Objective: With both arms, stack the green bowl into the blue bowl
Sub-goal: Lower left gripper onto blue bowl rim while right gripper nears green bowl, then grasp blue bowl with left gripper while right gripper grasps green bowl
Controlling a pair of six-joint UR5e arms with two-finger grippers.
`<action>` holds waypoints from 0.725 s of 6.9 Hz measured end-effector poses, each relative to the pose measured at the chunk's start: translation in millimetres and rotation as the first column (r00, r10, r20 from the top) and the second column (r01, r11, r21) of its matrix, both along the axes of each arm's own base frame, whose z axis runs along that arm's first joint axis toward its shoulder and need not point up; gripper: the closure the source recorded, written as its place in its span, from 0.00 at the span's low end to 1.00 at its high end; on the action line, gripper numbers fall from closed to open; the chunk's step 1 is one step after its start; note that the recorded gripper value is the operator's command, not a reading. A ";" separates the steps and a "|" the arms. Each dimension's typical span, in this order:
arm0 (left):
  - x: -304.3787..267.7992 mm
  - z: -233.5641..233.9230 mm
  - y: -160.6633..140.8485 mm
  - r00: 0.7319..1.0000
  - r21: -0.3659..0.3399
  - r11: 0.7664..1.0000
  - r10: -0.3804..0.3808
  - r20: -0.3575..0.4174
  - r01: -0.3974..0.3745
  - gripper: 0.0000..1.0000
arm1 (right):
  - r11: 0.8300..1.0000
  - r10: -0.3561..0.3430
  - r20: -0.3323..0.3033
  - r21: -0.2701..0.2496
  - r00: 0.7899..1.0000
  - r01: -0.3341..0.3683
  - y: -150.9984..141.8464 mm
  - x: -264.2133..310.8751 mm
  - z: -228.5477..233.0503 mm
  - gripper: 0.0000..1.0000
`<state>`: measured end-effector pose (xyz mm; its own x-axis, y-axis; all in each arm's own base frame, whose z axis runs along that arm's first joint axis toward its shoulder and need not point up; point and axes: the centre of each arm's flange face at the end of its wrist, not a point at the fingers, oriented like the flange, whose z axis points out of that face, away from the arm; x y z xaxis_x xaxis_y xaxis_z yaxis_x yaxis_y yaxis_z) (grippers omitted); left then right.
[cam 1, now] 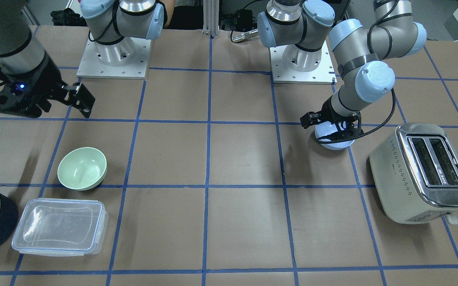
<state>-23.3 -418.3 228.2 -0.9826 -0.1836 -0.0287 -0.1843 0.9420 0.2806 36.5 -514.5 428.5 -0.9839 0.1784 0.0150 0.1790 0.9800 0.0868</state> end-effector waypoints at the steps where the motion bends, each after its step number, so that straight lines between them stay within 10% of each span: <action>1: -0.1 -12.8 4.3 1.000 0.002 1.000 -0.002 0.003 0.001 0.73 | 0.999 -0.035 0.009 0.006 0.999 0.035 -17.7 -35.0 -22.9 0.00; 2: 2.3 -22.8 5.8 0.999 0.002 1.000 -0.022 0.025 0.022 1.00 | 0.998 -0.060 0.013 0.006 0.998 0.060 -33.2 -62.0 -49.6 0.00; 5: 6.2 -32.3 4.4 0.994 0.010 0.996 -0.085 0.076 0.084 1.00 | 0.997 -0.076 0.019 0.013 0.997 0.076 -53.1 -87.6 -138.3 0.00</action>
<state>-17.1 -413.9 195.9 -0.9895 -0.0998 -0.1049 -0.1254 0.9530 0.2756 -51.1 -567.6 290.2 -0.9677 0.2522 -0.0017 0.2507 0.9625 0.1033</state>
